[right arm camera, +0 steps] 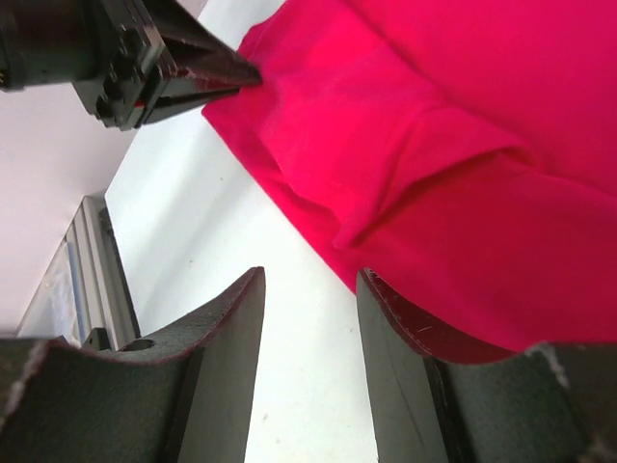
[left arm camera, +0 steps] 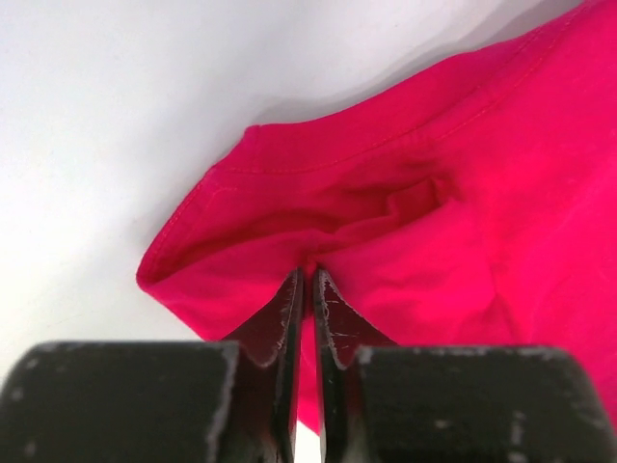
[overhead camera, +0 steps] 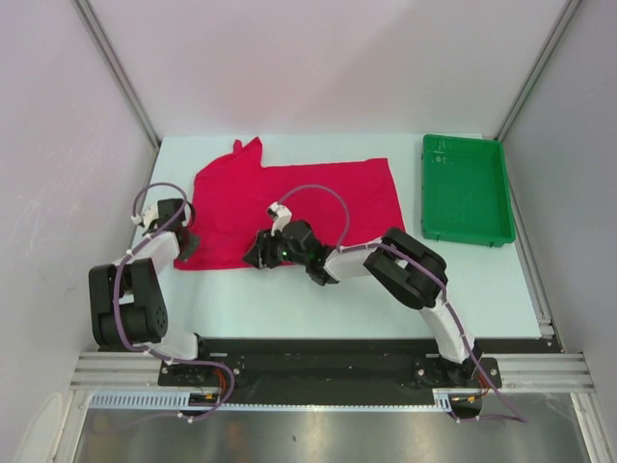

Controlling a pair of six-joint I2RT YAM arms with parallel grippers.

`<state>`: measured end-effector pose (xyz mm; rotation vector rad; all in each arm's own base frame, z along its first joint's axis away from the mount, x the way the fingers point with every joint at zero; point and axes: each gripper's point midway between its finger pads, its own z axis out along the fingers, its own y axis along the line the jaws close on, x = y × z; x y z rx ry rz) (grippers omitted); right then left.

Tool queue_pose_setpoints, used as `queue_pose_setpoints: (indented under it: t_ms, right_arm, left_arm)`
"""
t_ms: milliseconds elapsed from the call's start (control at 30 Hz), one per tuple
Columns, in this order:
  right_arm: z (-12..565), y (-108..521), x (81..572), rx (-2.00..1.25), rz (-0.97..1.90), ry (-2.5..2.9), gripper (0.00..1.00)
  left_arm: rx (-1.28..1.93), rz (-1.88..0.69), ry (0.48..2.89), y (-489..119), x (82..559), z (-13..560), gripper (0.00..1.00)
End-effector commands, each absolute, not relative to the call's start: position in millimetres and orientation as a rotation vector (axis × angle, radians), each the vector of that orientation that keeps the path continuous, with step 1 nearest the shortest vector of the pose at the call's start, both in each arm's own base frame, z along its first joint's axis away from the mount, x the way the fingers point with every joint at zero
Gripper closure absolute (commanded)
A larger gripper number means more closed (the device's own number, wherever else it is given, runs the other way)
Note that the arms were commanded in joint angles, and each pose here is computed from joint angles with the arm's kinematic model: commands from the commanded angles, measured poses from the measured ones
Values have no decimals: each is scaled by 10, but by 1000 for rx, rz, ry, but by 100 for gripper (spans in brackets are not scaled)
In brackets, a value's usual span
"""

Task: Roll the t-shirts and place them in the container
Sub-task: Fold the T-shirt at the center of the board.

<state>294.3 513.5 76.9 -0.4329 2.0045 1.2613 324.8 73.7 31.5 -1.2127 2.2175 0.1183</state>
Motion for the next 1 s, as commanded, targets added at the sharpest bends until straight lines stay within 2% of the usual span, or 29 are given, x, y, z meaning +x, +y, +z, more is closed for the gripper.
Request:
queue_pose_setpoints:
  t_ms: [0, 433, 533, 667, 767, 867, 967]
  right_arm:
    - [907, 5348, 3013, -397, 1340, 1941, 53]
    - [693, 5544, 3016, -359, 1411, 2000, 57]
    - [718, 5603, 3060, -346, 1419, 1996, 65]
    - [738, 5641, 3115, -335, 1412, 1995, 85]
    - [819, 5645, 3185, -332, 1399, 1980, 94]
    - [849, 5606, 3293, -321, 1373, 1976, 100]
    - [879, 5562, 3386, -309, 1361, 1971, 100]
  left_arm:
    - [-1168, 76, 2172, 722, 3442, 500, 90]
    - [-1132, 11, 2145, 649, 3551, 719, 98]
    - [-1124, 4, 2139, 651, 3574, 757, 99]
    - [-1110, -14, 2127, 638, 3629, 823, 100]
    - [-1092, -27, 2114, 633, 3694, 882, 100]
    - [-1070, -61, 2092, 608, 3779, 934, 100]
    - [-1050, -93, 2065, 595, 3895, 1012, 100]
